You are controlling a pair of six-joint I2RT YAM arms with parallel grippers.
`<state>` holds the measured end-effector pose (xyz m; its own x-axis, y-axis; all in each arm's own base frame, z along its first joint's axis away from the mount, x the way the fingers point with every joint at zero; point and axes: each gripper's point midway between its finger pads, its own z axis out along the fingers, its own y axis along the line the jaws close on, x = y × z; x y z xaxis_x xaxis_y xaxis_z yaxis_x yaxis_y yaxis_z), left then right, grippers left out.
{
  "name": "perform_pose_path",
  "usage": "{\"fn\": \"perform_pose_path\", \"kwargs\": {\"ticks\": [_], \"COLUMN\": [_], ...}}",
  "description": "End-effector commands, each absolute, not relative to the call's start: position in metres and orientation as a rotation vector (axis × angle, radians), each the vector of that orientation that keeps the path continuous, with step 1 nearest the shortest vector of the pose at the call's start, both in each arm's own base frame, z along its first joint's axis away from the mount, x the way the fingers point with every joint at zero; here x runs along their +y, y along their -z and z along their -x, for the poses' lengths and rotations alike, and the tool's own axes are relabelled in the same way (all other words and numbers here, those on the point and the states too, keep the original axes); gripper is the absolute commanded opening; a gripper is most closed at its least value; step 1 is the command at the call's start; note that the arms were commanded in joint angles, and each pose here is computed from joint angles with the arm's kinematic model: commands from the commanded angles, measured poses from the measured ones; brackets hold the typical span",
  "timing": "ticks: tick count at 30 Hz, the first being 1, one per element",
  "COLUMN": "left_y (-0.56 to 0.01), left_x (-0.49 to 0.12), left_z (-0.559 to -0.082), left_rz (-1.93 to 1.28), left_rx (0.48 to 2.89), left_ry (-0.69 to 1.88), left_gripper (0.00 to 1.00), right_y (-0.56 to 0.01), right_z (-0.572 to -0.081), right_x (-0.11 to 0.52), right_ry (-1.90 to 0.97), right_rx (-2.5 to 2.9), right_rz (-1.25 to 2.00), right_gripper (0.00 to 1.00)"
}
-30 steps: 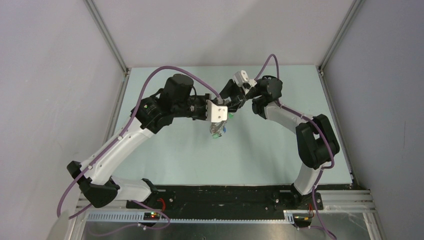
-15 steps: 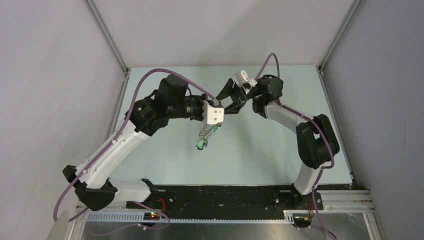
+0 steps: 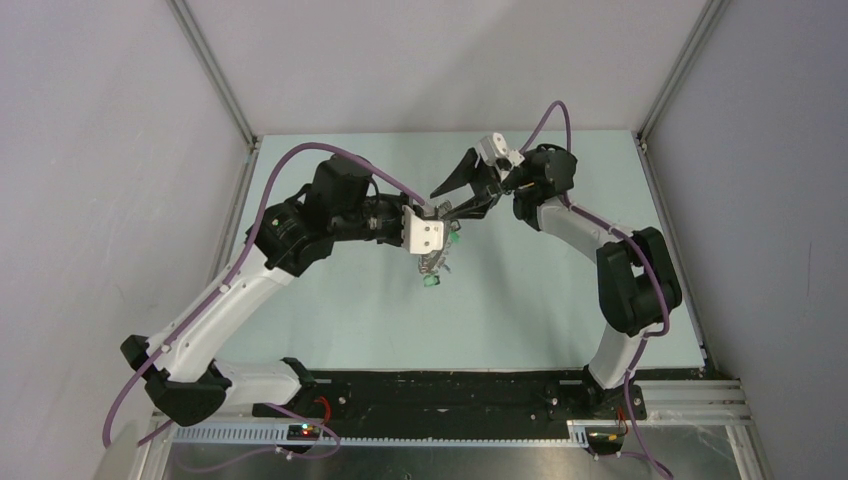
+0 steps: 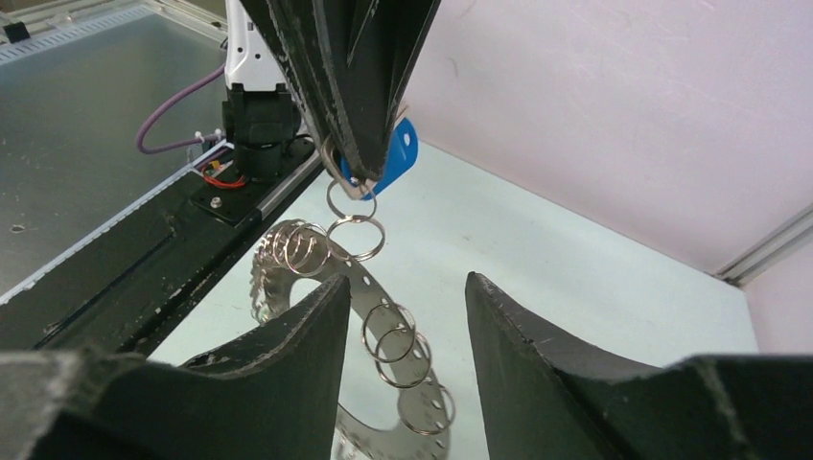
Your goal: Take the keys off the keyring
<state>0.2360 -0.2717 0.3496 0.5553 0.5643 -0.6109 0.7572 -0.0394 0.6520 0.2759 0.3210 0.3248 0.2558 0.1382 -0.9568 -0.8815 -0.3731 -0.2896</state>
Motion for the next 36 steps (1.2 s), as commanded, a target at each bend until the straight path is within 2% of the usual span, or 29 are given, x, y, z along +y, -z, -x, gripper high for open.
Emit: {"fn": "perform_pose_path", "kwargs": {"ticks": [1, 21, 29, 36], "left_y": [-0.373, -0.387, -0.388, -0.386], "left_x": [-0.275, -0.278, -0.274, -0.271], "left_z": [-0.235, -0.229, -0.235, -0.24], "left_rz": [-1.679, -1.67, -1.665, -1.666], "left_rx": [1.005, 0.955, 0.968, 0.98], "left_ry": [0.209, 0.229, 0.182, 0.145], "left_gripper": [0.0, 0.0, 0.0, 0.0], "right_y": [-0.346, -0.337, -0.33, -0.331], "right_z": [-0.279, -0.266, -0.252, -0.246], "right_x": [0.323, 0.346, 0.349, 0.346], "right_ry": [-1.249, -1.316, -1.361, -1.376], "right_rx": [0.643, 0.607, 0.608, 0.621], "right_rz": [1.567, 1.631, 1.687, 1.706], "right_gripper": [0.51, 0.48, 0.4, 0.27]}}
